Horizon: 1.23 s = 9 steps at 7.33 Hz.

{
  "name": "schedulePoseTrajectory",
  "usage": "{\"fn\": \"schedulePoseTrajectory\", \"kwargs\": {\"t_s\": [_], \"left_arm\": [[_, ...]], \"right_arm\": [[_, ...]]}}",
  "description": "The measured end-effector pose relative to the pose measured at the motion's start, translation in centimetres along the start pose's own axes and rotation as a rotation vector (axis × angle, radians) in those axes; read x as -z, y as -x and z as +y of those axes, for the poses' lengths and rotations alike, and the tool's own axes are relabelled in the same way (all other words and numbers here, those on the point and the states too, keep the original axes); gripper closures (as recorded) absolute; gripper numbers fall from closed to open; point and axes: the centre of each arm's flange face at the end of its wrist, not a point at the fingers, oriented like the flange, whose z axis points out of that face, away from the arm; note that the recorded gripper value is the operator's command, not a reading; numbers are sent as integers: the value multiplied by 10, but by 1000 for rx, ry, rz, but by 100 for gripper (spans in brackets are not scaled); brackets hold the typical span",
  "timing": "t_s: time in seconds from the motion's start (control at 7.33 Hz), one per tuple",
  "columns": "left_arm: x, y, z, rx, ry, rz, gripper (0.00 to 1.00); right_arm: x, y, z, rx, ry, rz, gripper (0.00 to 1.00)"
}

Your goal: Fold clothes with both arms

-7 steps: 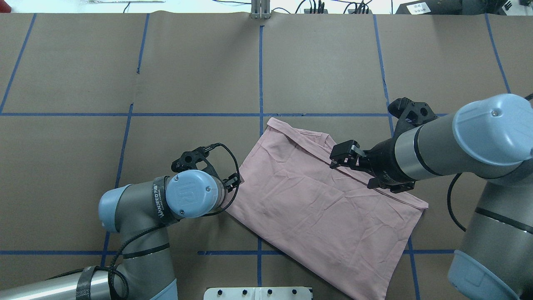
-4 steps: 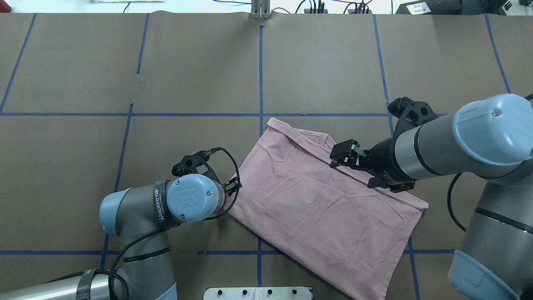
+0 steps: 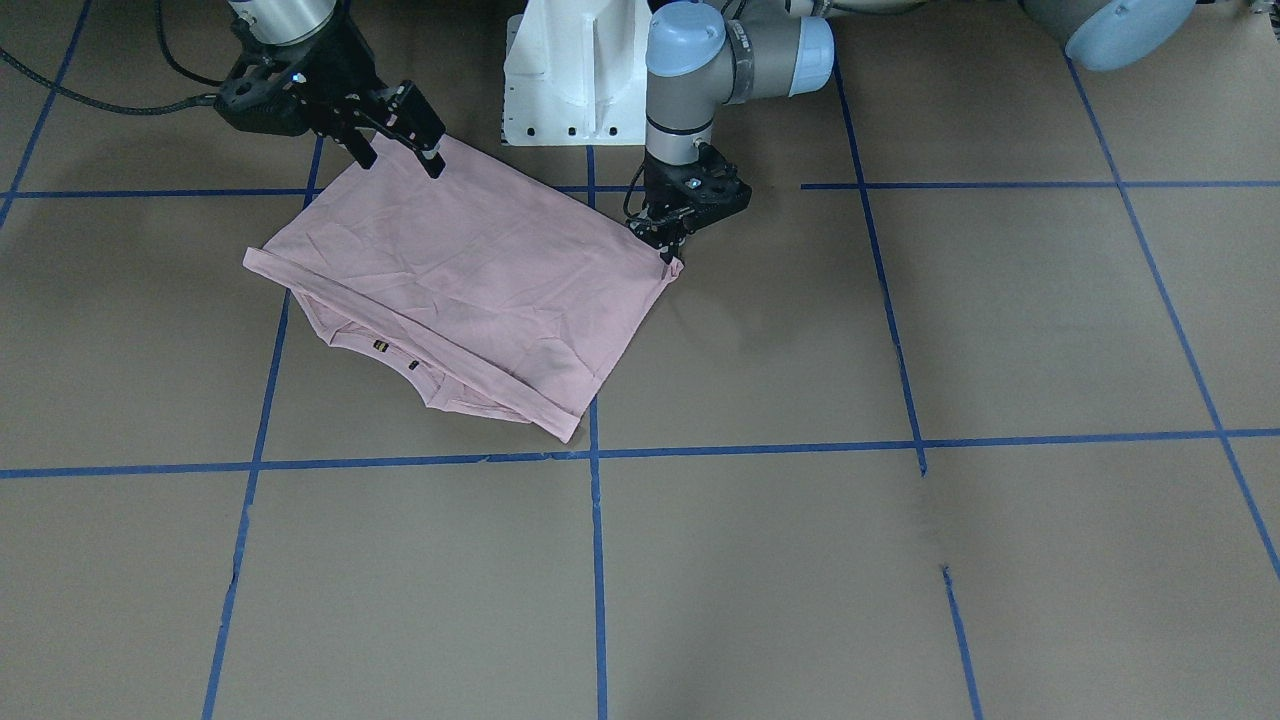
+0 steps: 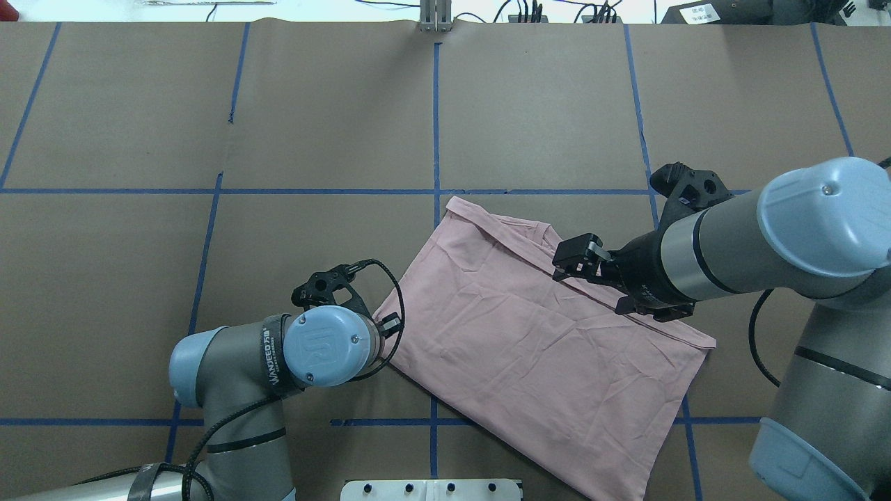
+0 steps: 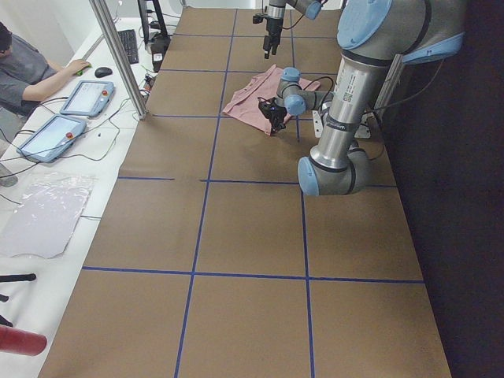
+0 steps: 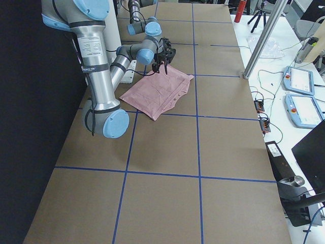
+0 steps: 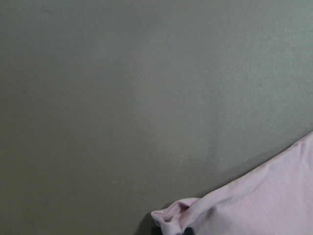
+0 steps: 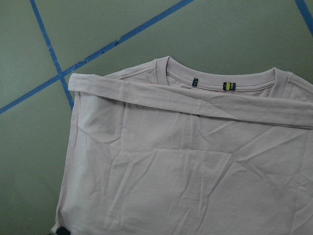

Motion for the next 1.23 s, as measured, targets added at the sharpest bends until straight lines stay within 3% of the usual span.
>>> {"fn": "schedulePoseTrajectory", "kwargs": {"t_s": [0.27, 0.55, 0.82, 1.23], "left_arm": [[26, 2, -16, -5, -10, 18, 100], [32, -1, -63, -36, -67, 12, 100], [17, -8, -124, -46, -139, 6, 100], [-25, -46, -236, -66, -247, 55, 100]], "right_arm": [[-1, -1, -1, -2, -1, 4, 0], [0, -2, -2, -3, -3, 4, 0], [1, -2, -5, -7, -8, 2, 0], [1, -5, -8, -13, -17, 7, 0]]}}
